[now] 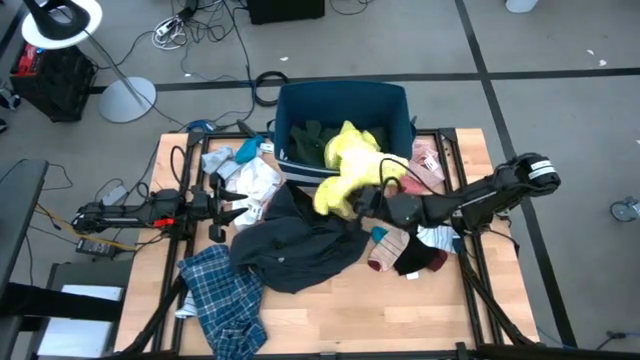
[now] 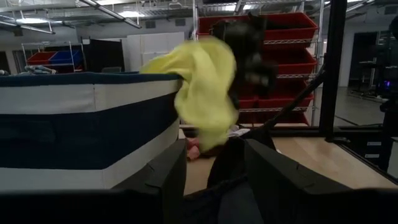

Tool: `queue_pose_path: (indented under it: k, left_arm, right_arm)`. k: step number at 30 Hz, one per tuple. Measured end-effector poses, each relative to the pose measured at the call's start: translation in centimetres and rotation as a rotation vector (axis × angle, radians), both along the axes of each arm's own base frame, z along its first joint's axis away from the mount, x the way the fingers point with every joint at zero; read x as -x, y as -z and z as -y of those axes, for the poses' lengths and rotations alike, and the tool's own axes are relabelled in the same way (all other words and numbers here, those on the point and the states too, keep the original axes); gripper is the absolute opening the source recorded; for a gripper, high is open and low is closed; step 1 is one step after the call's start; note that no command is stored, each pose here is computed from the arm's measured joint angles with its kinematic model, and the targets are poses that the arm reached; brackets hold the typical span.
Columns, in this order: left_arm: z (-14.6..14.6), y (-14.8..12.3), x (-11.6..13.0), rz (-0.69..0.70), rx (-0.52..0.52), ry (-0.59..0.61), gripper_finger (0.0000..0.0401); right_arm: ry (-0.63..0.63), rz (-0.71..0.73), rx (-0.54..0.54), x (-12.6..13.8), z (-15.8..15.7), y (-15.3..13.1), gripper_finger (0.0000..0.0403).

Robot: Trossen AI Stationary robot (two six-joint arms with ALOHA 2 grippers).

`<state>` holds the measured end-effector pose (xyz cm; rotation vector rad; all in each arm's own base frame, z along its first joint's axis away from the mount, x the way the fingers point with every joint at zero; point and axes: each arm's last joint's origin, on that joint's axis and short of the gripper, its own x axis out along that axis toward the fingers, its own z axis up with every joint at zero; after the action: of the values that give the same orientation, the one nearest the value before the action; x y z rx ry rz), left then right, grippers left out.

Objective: Sort clothes
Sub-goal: Put the yellow shirt into the blue bin

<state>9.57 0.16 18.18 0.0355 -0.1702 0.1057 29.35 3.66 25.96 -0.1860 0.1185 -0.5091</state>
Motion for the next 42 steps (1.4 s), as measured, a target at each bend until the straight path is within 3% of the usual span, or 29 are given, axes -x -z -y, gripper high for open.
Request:
queue_pose_path:
  k: [5, 12, 17, 25, 31, 42]
  left_arm:
    - [0.0, 0.0, 0.0, 0.0, 0.0, 0.0, 0.0168]
    - [0.0, 0.0, 0.0, 0.0, 0.0, 0.0, 0.0168]
    - [0.0, 0.0, 0.0, 0.0, 0.0, 0.0, 0.0168]
    - [0.0, 0.0, 0.0, -0.001, 0.0, -0.001, 0.0168]
    - [0.0, 0.0, 0.0, 0.0, 0.0, -0.002, 0.0168]
    - [0.0, 0.0, 0.0, -0.001, 0.001, -0.004, 0.0168]
  right_arm:
    - [0.038, -0.045, 0.184, -1.9, 1.6, -7.2, 0.0001]
    - [0.148, -0.019, 0.154, -1.7, 8.1, -14.0, 0.0001]
    - [0.179, 0.01, 0.056, -0.9, 12.3, -14.1, 0.0001]
    - [0.148, -0.08, -0.205, -1.6, 16.3, -10.5, 0.0036]
    - [0.194, -0.112, -0.28, -1.9, 17.7, -8.9, 0.009]
    - [0.204, -0.097, -0.359, 1.0, 16.7, -10.9, 0.015]
